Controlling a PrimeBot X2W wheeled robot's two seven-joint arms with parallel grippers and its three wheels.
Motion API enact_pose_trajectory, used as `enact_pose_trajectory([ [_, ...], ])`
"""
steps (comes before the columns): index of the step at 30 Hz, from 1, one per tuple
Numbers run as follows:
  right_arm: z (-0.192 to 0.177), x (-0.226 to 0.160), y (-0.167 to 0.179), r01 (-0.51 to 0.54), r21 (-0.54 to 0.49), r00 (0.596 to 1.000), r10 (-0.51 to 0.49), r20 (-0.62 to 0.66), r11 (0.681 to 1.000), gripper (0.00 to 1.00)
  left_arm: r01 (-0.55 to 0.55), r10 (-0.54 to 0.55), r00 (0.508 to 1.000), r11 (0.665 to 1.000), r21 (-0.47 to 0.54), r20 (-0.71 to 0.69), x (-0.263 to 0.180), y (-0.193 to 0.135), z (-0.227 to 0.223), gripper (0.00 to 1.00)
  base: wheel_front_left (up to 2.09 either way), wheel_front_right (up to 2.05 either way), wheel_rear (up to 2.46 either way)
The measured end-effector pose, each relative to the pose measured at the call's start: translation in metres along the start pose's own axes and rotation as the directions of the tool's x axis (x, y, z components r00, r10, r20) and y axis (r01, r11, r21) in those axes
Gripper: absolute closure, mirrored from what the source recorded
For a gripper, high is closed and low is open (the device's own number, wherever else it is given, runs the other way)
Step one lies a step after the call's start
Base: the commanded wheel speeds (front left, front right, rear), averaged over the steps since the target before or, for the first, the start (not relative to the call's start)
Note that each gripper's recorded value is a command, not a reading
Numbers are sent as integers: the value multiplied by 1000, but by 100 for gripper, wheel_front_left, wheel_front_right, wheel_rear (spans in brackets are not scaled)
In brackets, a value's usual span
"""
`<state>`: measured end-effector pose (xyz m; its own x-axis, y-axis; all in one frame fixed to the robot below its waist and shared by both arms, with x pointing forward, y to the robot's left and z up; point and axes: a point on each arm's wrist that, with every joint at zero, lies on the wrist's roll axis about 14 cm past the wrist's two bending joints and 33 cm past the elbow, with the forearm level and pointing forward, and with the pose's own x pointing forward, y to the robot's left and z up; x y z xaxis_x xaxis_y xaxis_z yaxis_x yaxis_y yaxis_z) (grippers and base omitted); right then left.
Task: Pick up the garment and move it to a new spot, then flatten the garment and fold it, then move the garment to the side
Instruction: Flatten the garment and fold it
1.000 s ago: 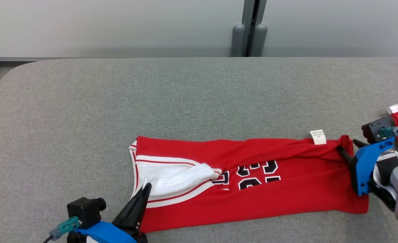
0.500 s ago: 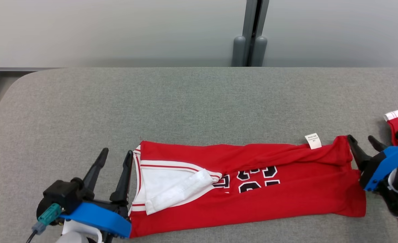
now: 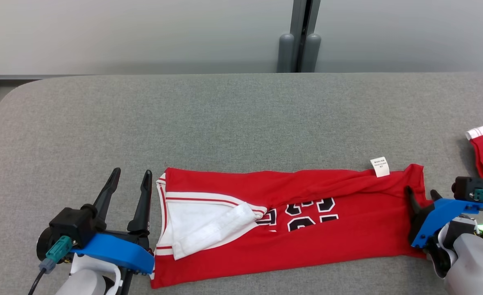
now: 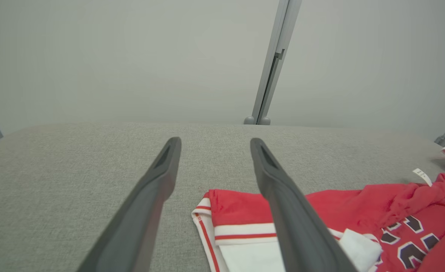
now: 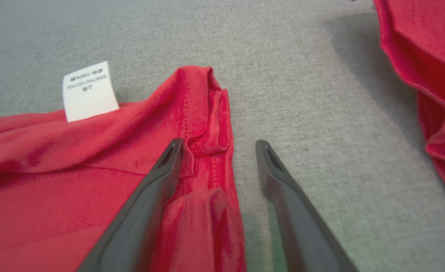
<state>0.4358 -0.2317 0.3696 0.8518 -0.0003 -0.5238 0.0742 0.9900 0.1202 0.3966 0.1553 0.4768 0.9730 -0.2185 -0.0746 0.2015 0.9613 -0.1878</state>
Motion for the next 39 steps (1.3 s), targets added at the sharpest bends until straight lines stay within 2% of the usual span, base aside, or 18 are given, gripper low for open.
enact_pose_trajectory([
  [3,1,4,4,4,1,1000,-4,4,1000,0,-7,7,1000,1000,0,-5,0,2,-2,0,0,0,0],
  [7,-3,7,10,-14,-67,999,12,-32,998,0,-8,8,1000,1000,-8,-11,-1,3,-5,0,0,0,0],
  [8,-5,8,12,-19,-83,999,15,-44,996,3,-10,10,1000,1000,-9,-12,-1,3,-5,0,0,0,0],
  [9,-6,9,13,-24,-98,998,18,-57,995,62,-11,10,1000,1000,-10,-12,-2,3,-6,0,0,0,0],
  [10,-8,9,14,-29,-113,998,21,-65,993,76,-10,9,1000,1000,-12,-12,-2,3,-6,0,0,0,0],
  [11,-9,10,17,-34,-118,997,26,-71,992,100,-11,10,1000,1000,-12,-13,-2,3,-6,0,0,0,0],
  [14,-13,11,25,-51,-125,996,42,-76,991,100,-14,14,1000,1000,-15,-13,-3,4,-6,0,0,0,0],
  [20,-3,10,14,-23,-132,999,19,-32,991,100,-14,14,1000,1000,-15,-1,0,4,-3,0,0,0,0],
  [28,59,-3,-59,137,-203,989,-124,76,970,100,-12,12,999,1000,-11,37,-6,1,9,0,0,0,0],
  [30,67,-3,-55,133,-209,989,-117,90,969,100,-13,14,999,1000,-9,38,-8,1,9,0,0,0,0],
  [33,68,4,-14,58,-206,996,-42,83,977,100,-15,15,999,1000,-4,47,-9,2,12,0,0,0,0],
  [36,61,9,64,-90,-196,992,106,71,976,100,-18,18,999,1000,-3,43,-11,3,10,0,0,0,0],
  [37,56,8,90,-141,-192,986,155,59,971,100,-18,18,999,1000,-2,42,-11,2,10,0,0,0,0],
  [38,50,2,126,-222,-212,971,236,43,952,100,-16,16,999,1000,0,39,-11,3,9,0,0,0,0],
  [39,51,-2,137,-254,-222,962,270,40,941,100,-16,16,999,1000,2,38,-10,3,9,0,0,0,0],
])
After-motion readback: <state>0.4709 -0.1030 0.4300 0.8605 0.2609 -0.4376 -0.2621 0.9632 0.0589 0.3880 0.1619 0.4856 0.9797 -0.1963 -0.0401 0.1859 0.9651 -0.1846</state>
